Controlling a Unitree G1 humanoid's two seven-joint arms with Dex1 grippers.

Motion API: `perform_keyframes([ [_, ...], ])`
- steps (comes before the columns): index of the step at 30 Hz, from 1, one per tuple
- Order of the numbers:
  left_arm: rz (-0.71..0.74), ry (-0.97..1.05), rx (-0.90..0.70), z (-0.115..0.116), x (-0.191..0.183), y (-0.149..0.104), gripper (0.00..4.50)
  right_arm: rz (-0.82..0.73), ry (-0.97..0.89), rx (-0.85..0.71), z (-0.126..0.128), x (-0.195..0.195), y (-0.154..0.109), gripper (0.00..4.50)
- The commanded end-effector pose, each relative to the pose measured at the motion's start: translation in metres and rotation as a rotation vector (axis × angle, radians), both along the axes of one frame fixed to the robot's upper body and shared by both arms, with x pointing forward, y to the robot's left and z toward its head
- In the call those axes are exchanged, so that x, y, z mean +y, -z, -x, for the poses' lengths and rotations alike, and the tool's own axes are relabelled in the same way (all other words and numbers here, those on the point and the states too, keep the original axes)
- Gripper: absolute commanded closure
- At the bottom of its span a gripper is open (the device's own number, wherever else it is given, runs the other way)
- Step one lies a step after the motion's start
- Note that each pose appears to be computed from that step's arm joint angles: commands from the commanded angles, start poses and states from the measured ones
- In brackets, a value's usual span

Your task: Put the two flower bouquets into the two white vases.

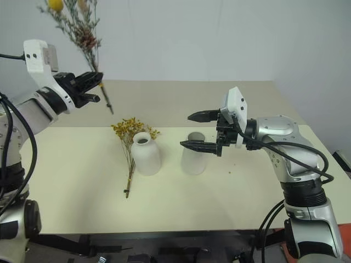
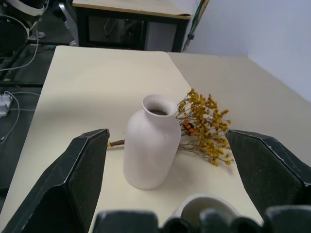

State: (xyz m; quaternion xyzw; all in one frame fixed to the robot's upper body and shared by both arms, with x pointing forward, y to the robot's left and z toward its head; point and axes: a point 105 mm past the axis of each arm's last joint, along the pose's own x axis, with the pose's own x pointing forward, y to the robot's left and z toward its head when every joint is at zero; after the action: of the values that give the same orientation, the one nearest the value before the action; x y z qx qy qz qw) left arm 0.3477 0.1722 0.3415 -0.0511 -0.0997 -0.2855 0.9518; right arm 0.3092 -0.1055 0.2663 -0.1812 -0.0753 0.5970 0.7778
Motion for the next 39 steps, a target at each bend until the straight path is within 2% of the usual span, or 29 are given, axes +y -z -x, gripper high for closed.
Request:
perform_keyframes([
  [1, -0.045, 0.208, -0.134, 0.015, -0.023, -0.012, 4.45, 0.005, 0.021, -0.017, 0.004, -0.003, -0.007, 0.0],
  [5, -0.079, 0.43, -0.247, 0.028, -0.04, -0.003, 4.45, 0.02, 0.041, 0.001, 0.005, -0.005, -0.005, 0.0],
  [10, -0.12, 0.551, -0.277, 0.031, -0.048, 0.02, 4.45, 0.06, 0.087, 0.031, 0.004, -0.009, -0.003, 0.0],
  [26, -0.202, 0.482, -0.204, 0.014, -0.041, 0.058, 4.45, 0.079, 0.103, 0.031, 0.005, -0.015, -0.004, 0.0],
  [39, -0.204, 0.451, -0.171, 0.016, -0.038, 0.078, 4.45, 0.08, 0.086, 0.004, 0.003, -0.007, -0.012, 0.0],
])
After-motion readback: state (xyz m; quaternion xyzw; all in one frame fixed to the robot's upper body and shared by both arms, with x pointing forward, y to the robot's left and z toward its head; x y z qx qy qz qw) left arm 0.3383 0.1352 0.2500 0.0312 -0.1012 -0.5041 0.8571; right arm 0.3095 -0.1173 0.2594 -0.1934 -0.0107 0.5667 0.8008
